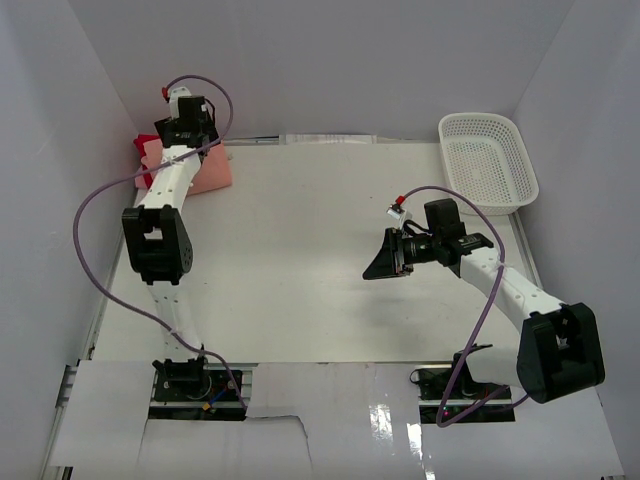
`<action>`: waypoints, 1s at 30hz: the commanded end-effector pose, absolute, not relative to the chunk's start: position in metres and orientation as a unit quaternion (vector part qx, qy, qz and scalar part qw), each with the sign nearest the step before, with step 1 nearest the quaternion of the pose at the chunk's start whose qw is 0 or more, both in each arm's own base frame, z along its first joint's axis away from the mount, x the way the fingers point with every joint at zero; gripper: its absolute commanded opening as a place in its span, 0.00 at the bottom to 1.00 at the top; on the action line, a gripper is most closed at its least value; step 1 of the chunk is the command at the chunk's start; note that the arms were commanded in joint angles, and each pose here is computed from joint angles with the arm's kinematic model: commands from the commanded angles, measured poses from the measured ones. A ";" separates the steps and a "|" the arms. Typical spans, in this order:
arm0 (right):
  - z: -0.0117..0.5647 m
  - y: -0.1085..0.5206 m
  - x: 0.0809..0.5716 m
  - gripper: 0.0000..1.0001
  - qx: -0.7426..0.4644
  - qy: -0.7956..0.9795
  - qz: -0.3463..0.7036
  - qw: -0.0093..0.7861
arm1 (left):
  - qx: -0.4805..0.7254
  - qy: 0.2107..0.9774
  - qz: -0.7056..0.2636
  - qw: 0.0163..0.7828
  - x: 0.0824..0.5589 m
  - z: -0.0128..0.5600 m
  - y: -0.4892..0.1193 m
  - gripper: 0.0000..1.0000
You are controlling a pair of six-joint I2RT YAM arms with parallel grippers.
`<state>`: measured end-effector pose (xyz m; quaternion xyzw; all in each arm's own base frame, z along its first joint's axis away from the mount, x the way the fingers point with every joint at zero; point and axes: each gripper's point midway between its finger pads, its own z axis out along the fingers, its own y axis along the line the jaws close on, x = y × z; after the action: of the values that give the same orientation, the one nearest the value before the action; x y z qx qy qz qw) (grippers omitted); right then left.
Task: Fold and stack the t-shirts
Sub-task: Put the neatly folded tshirt into the corner of the board with the left arm
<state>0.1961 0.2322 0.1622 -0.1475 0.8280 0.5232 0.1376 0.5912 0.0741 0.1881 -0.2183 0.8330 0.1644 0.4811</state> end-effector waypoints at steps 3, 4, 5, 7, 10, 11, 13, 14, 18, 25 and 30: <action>0.181 0.236 0.203 0.32 -0.171 0.817 0.528 0.158 | -0.237 0.800 0.131 0.535 0.515 0.291 0.059 0.98; 0.183 0.236 0.205 0.33 -0.171 0.817 0.526 0.163 | -0.243 0.806 0.131 0.524 0.494 0.287 0.059 0.98; 0.184 0.235 0.206 0.34 -0.176 0.817 0.522 0.170 | -0.245 0.813 0.125 0.514 0.483 0.281 0.057 0.98; 0.185 0.232 0.211 0.37 -0.175 0.827 0.502 0.184 | -0.235 0.839 0.094 0.481 0.452 0.257 0.043 0.98; 0.189 0.223 0.217 0.53 -0.180 0.837 0.465 0.227 | -0.233 0.858 0.081 0.451 0.404 0.229 0.036 0.98; 0.189 0.220 0.219 0.64 -0.185 0.839 0.453 0.237 | -0.231 0.859 0.080 0.450 0.394 0.225 0.036 0.98; 0.192 0.212 0.221 0.79 -0.181 0.847 0.426 0.260 | -0.226 0.861 0.073 0.450 0.368 0.220 0.034 0.98; 0.191 0.208 0.224 0.82 -0.179 0.851 0.412 0.271 | -0.220 0.863 0.068 0.450 0.360 0.219 0.032 0.98; 0.197 0.196 0.226 0.91 -0.165 0.857 0.378 0.308 | -0.210 0.864 0.047 0.454 0.330 0.217 0.026 0.98; 0.220 0.180 0.223 0.90 -0.153 0.834 0.351 0.398 | -0.182 0.856 0.021 0.484 0.295 0.225 0.018 0.98; 0.234 0.176 0.220 0.90 -0.156 0.819 0.350 0.427 | -0.167 0.858 0.023 0.485 0.291 0.231 0.018 0.98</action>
<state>0.2149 0.1786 0.2280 -0.1550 0.8274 0.3605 0.4017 0.2933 0.0224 0.2374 -0.1892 0.8456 0.0259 0.4985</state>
